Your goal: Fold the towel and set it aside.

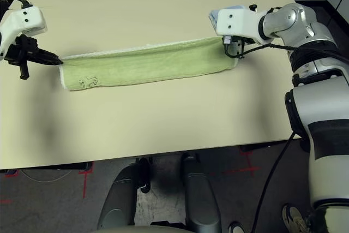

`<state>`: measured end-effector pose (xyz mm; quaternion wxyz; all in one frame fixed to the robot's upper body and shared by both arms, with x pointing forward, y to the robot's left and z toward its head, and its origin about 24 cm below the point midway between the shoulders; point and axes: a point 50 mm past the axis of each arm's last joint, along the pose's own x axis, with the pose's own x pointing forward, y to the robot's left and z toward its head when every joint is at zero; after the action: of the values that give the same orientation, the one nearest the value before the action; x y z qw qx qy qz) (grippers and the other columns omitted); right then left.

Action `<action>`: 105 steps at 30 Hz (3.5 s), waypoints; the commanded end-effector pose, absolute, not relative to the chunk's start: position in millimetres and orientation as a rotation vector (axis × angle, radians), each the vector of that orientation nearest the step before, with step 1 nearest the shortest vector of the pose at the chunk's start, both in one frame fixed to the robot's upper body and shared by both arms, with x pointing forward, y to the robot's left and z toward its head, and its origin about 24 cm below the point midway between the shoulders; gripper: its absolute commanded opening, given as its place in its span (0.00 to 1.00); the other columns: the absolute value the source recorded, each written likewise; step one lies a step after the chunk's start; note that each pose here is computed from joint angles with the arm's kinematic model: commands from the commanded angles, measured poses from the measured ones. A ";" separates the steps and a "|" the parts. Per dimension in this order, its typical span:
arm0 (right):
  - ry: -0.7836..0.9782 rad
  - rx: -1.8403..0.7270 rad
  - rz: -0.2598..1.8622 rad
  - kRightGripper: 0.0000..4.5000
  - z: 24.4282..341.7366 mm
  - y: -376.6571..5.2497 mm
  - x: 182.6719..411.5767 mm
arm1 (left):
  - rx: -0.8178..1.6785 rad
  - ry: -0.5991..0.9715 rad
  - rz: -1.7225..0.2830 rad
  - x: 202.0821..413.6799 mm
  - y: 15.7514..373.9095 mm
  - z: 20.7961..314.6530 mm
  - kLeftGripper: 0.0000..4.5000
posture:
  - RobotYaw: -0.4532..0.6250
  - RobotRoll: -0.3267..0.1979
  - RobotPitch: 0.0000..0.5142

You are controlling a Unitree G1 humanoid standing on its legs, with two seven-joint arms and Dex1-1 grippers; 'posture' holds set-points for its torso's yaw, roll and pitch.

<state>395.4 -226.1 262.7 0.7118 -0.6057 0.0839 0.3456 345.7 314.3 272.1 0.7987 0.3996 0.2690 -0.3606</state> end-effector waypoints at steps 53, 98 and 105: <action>-0.089 0.293 0.911 0.99 247.4 -251.9 376.2 | 0.123 0.015 -0.954 313.0 266.6 286.8 0.99 | 0.37 0.62 0.48; 0.224 1.034 0.439 0.99 150.5 -272.4 317.7 | 0.498 0.048 -1.042 295.1 228.1 195.5 0.99 | 0.36 0.62 0.48; 0.158 1.068 0.352 0.99 147.2 -268.0 330.9 | 0.498 0.056 -1.040 293.7 228.6 195.0 0.99 | 0.36 0.62 0.48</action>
<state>328.8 -264.8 147.3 0.8412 0.5018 0.0854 0.1826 296.8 228.7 196.2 0.8406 0.2314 0.0202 -0.4893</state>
